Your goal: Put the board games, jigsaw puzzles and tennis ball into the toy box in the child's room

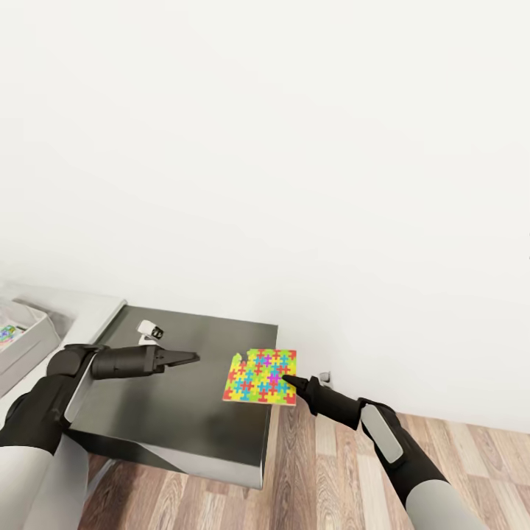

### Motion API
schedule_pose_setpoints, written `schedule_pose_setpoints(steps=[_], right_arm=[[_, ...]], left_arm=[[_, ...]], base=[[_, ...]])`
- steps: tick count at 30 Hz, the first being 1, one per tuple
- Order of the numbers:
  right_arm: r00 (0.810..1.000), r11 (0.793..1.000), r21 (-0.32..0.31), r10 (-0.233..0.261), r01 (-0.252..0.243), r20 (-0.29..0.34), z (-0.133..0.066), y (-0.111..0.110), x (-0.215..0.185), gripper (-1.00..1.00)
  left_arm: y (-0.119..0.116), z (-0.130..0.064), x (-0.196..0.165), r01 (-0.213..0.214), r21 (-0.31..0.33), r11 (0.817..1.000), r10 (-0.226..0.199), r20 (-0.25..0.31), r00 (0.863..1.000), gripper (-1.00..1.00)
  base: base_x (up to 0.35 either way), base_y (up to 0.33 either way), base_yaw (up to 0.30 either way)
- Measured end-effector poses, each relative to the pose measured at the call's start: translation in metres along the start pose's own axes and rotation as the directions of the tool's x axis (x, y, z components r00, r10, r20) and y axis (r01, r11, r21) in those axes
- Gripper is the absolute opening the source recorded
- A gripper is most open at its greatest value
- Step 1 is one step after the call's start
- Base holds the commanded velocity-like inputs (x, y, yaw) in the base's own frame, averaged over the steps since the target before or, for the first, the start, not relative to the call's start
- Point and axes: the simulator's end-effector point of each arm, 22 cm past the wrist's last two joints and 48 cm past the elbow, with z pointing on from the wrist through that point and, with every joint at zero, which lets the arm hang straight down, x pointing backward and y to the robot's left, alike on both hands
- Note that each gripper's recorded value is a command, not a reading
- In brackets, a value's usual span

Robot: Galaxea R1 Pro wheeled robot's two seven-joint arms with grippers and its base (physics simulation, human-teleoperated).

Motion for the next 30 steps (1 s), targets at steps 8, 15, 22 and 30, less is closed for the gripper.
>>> schedule_pose_setpoints(steps=[8, 15, 22, 30], right_arm=[[1.0, 1.0, -0.004, -0.014, 0.014, 0.006, -0.005, 0.01, 0.0, -1.0], [1.0, 1.0, -0.009, -0.026, 0.026, 0.014, -0.007, 0.016, -0.002, -1.0], [0.998, 0.999, -0.013, -0.051, 0.051, 0.036, -0.009, 0.022, -0.007, -1.0], [0.997, 0.998, -0.019, -0.064, 0.065, 0.042, -0.01, 0.029, -0.009, -1.0]], left_arm=[[-0.012, -0.003, -0.001, -0.013, 0.0, 1.0, 0.013, 0.0, 1.0, 1.0], [-0.018, -0.004, -0.003, -0.024, 0.0, 1.0, 0.024, 0.002, 1.0, 1.0], [-0.024, -0.005, -0.005, -0.036, 0.001, 0.999, 0.036, 0.003, 0.999, 1.0], [-0.03, -0.006, -0.007, -0.049, 0.002, 0.999, 0.049, 0.005, 0.999, 1.0]], base=[[0.0, 0.0, 0.0], [0.0, 0.0, 0.0], [0.0, 0.0, 0.0], [0.0, 0.0, 0.0]])
